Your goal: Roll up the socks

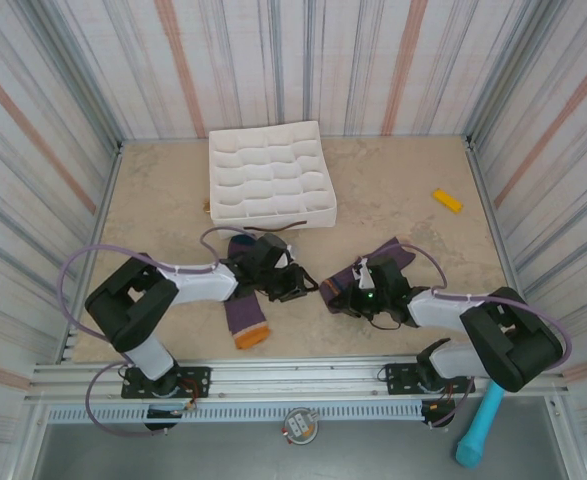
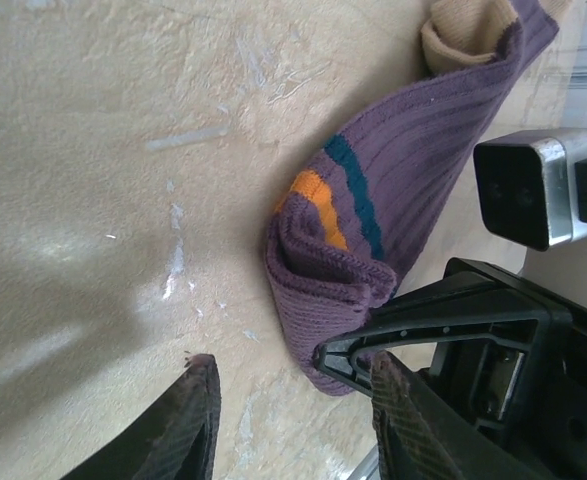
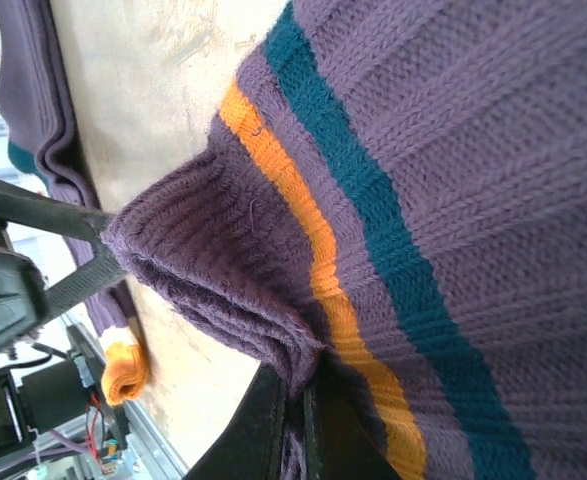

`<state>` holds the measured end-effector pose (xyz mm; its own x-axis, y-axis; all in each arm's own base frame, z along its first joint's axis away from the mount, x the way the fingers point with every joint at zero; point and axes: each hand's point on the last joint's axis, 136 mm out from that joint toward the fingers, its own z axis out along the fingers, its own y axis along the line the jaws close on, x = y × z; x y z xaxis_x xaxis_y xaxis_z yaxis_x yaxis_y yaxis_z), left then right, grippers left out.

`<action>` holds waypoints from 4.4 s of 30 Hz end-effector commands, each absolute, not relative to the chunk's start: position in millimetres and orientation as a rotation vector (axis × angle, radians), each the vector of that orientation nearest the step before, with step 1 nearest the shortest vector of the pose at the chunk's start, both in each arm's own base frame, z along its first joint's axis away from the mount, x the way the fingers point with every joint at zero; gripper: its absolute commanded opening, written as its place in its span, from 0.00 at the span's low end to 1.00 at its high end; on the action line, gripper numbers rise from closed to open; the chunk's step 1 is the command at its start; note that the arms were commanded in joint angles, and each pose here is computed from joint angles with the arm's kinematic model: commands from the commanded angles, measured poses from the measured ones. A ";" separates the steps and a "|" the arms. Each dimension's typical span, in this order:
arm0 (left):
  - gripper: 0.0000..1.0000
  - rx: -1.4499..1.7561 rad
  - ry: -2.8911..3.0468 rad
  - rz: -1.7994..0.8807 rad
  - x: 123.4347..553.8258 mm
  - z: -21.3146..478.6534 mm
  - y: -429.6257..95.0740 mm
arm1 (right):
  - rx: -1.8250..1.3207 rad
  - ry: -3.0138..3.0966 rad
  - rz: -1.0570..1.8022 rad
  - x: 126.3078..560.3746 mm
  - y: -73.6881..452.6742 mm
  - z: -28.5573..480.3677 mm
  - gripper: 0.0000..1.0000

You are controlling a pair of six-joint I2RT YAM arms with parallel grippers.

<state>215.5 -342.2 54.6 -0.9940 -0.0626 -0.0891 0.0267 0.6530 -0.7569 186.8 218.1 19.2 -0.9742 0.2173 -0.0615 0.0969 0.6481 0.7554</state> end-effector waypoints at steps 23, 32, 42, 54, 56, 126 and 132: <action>0.39 -0.052 2.807 -1.216 215.8 13.2 -361.2 | 0.643 3.013 1.042 147.6 177.1 -43.5 0.00; 0.29 -0.108 2.901 -1.120 210.6 -5.4 -352.3 | 0.649 2.986 1.081 152.0 177.4 -38.3 0.00; 0.14 -0.091 2.977 -1.011 214.5 -3.3 -346.6 | 0.480 2.922 1.047 165.6 175.7 -7.7 0.23; 0.01 -0.053 2.970 -0.984 222.5 19.4 -349.2 | 0.216 2.750 0.920 182.7 167.7 53.7 0.69; 0.00 -0.049 2.968 -0.989 223.7 24.6 -350.3 | 0.144 2.702 0.857 184.0 165.3 65.9 0.70; 0.75 -0.142 3.061 -1.169 228.5 54.9 -341.9 | -0.812 2.268 -0.236 165.3 244.5 6.2 0.00; 0.86 -0.143 2.907 -1.222 242.4 75.2 -341.1 | -0.748 2.386 -0.019 159.3 241.8 -4.1 0.00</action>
<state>226.9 -341.2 56.4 -0.9900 -0.0348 0.1364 -0.1183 0.7317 -0.6713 179.0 244.5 22.4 -0.5525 -0.5295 -0.6438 -0.4409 0.8411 -0.3134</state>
